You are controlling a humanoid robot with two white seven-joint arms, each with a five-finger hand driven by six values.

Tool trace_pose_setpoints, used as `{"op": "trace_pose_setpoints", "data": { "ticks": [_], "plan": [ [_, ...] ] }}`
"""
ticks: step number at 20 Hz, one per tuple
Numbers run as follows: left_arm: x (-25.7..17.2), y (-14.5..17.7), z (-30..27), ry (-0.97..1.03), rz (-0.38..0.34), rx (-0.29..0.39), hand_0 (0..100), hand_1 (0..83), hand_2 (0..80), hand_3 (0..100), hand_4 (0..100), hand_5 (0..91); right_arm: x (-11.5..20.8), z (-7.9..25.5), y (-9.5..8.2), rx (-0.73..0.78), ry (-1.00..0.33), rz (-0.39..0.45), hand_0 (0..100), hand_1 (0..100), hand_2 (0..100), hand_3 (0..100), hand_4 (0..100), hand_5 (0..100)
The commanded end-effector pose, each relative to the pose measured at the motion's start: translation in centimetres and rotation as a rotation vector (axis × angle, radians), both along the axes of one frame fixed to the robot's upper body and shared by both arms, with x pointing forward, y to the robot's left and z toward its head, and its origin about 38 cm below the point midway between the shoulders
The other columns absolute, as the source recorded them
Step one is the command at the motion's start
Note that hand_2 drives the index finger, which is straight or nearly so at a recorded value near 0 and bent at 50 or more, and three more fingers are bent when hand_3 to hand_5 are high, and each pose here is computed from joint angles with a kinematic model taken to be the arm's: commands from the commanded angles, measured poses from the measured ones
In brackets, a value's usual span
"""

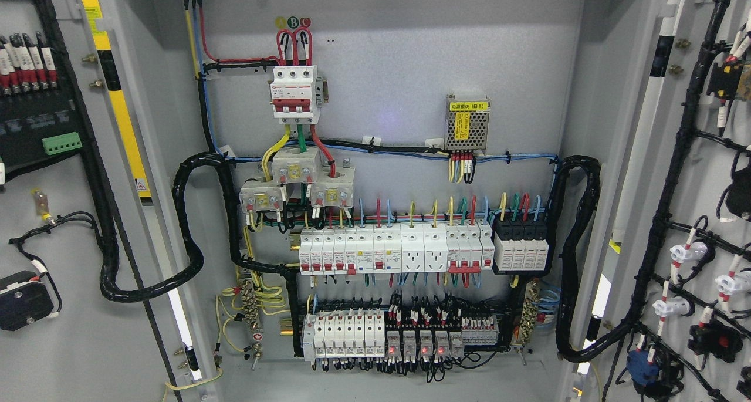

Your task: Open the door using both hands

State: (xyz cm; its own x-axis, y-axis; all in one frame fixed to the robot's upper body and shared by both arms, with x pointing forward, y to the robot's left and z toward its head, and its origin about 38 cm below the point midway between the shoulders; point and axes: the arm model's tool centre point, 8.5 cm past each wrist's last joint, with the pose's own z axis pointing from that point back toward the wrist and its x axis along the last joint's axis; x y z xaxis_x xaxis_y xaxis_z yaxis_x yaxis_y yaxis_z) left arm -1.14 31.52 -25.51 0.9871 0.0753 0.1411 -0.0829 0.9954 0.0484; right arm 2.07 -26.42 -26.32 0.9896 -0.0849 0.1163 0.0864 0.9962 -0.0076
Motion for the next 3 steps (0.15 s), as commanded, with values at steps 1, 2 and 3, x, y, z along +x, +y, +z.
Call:
{"op": "trace_pose_setpoints", "data": {
  "ticks": [1,2,3],
  "plan": [
    [-1.71,-0.18,0.07,0.052,-0.019,0.000,12,55.6,0.0,0,0,0.0,-0.24,0.17,-1.99,-0.033,0.021,-0.007,0,50,4,0,0,0],
    [-1.60,-0.18,0.07,0.049,-0.019,0.000,12,55.6,0.0,0,0,0.0,-0.08,0.18,-2.07,-0.033,0.017,-0.006,0,50,4,0,0,0],
    [-1.60,-0.18,0.07,0.049,-0.019,0.000,12,55.6,0.0,0,0,0.0,-0.08,0.20,-2.26,-0.036,0.018,-0.004,0,50,4,0,0,0]
  ]
}}
